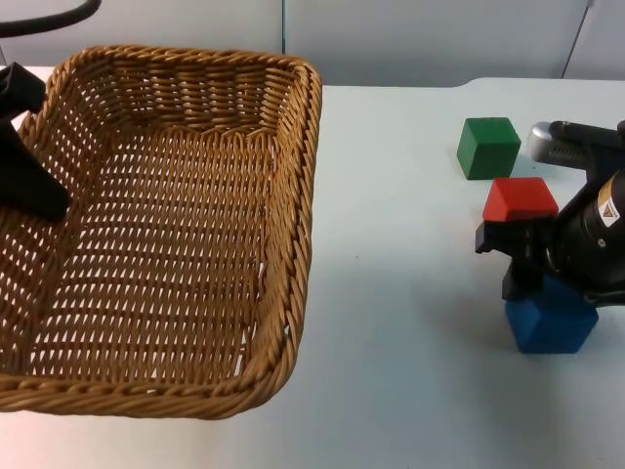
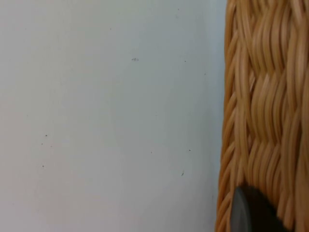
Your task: Pick up the basket with the left hand and place the blue cube into the basket with the right hand.
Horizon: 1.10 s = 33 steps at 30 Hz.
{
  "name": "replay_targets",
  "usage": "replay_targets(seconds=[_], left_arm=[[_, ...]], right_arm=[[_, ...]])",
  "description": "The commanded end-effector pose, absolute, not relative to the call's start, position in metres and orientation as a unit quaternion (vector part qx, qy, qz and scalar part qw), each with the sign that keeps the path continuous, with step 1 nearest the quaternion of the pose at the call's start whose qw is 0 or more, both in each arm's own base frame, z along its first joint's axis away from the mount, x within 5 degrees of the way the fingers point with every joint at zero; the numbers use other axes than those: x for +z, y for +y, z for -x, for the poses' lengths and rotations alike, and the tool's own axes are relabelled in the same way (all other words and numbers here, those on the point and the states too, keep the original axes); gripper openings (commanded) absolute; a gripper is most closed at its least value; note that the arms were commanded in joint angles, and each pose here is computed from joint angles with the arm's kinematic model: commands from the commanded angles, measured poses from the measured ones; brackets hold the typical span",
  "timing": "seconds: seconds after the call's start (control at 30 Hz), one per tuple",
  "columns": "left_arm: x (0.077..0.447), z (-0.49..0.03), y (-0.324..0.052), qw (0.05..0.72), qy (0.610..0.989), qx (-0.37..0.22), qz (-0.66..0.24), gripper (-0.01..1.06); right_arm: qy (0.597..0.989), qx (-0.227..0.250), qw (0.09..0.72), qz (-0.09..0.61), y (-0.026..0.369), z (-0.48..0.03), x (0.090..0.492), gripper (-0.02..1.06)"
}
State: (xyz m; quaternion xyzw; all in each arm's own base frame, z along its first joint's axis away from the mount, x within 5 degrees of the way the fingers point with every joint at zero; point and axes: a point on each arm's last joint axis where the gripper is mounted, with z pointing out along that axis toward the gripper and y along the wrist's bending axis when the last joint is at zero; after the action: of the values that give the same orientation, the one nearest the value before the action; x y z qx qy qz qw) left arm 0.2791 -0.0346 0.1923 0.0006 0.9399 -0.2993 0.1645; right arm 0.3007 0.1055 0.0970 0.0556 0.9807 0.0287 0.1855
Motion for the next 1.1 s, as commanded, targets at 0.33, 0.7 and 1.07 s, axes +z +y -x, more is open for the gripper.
replay_targets(seconds=[0.33, 0.7, 1.07], left_arm=[[0.197, -0.277, -0.036, 0.167, 0.935, -0.312, 0.003, 0.0], [0.197, -0.277, -0.037, 0.166, 0.935, -0.313, 0.002, 0.0], [0.197, -0.277, -0.037, 0.164, 0.935, -0.314, 0.001, 0.0]], right_arm=[[0.961, 0.055, 0.271, -0.026, 0.109, -0.297, 0.164, 0.0], [0.897, 0.122, 0.415, 0.09, 0.149, -0.253, 0.281, 0.0], [0.823, 0.24, 0.455, 0.239, 0.243, -0.21, 0.319, 0.0]])
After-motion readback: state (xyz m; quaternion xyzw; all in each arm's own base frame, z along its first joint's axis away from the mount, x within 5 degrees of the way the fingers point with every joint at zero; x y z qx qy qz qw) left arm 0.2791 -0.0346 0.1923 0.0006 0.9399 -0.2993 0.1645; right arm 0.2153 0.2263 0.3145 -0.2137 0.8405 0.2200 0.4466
